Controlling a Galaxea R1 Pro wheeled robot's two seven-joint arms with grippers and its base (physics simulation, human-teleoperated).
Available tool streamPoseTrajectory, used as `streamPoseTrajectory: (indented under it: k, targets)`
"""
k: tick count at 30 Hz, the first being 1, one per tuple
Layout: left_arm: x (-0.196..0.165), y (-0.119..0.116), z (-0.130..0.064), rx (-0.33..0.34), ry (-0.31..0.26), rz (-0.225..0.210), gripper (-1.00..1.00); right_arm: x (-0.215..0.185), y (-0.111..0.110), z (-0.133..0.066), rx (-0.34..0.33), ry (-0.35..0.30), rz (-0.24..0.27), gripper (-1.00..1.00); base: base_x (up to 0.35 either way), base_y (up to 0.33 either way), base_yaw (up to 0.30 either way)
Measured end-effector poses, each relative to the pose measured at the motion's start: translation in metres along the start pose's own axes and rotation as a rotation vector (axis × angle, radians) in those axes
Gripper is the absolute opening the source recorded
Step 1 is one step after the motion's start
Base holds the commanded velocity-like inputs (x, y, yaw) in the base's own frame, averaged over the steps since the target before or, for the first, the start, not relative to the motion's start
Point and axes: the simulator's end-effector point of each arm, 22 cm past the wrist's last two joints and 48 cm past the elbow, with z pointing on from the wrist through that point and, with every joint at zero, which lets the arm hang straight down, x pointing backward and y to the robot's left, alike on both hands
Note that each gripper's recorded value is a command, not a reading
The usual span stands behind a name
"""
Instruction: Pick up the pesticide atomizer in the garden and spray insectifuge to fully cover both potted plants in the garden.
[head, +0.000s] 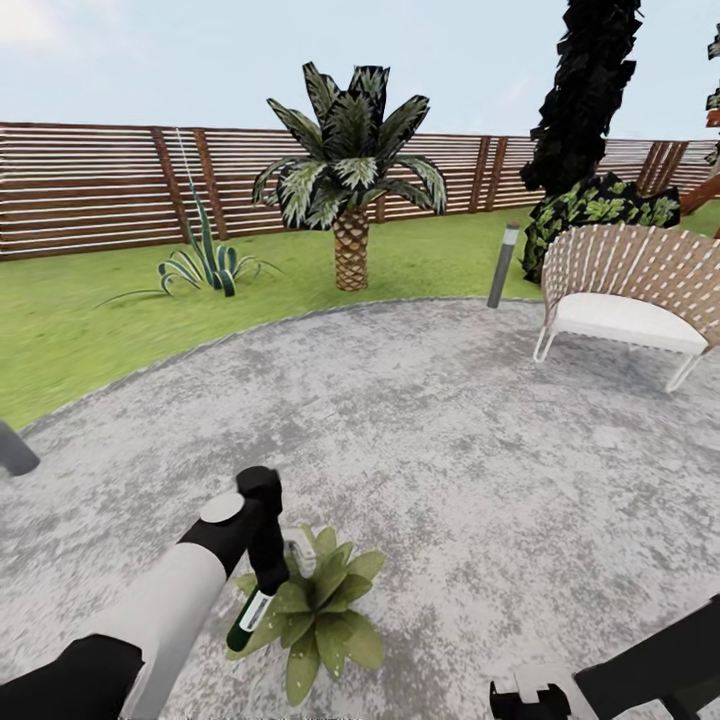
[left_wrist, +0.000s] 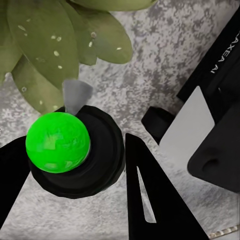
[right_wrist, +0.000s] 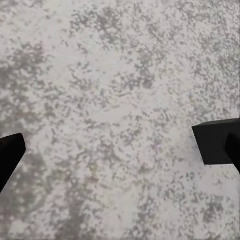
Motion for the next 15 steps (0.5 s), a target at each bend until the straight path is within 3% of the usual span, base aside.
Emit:
streamPoseTrajectory:
  k: [4,10,15]
  targets:
    - [-0.004,0.000,-0.001,-0.003,-0.002,-0.010,-1.00,0.001,0.000,0.001,-0.001,0.003,-0.001,1.00,0.000,0.000,0.138]
    - [-0.001,-0.002,0.004,0.005,0.014,-0.056,-1.00,0.002,-0.001,0.001,-0.001,0.003,-0.005,1.00,0.000,0.000,0.015]
    - [0.025,0.003,0.018,-0.009,0.097,-0.194,-1.00,0.004,-0.002,0.001,0.000,0.007,-0.009,1.00,0.000,0.000,0.000]
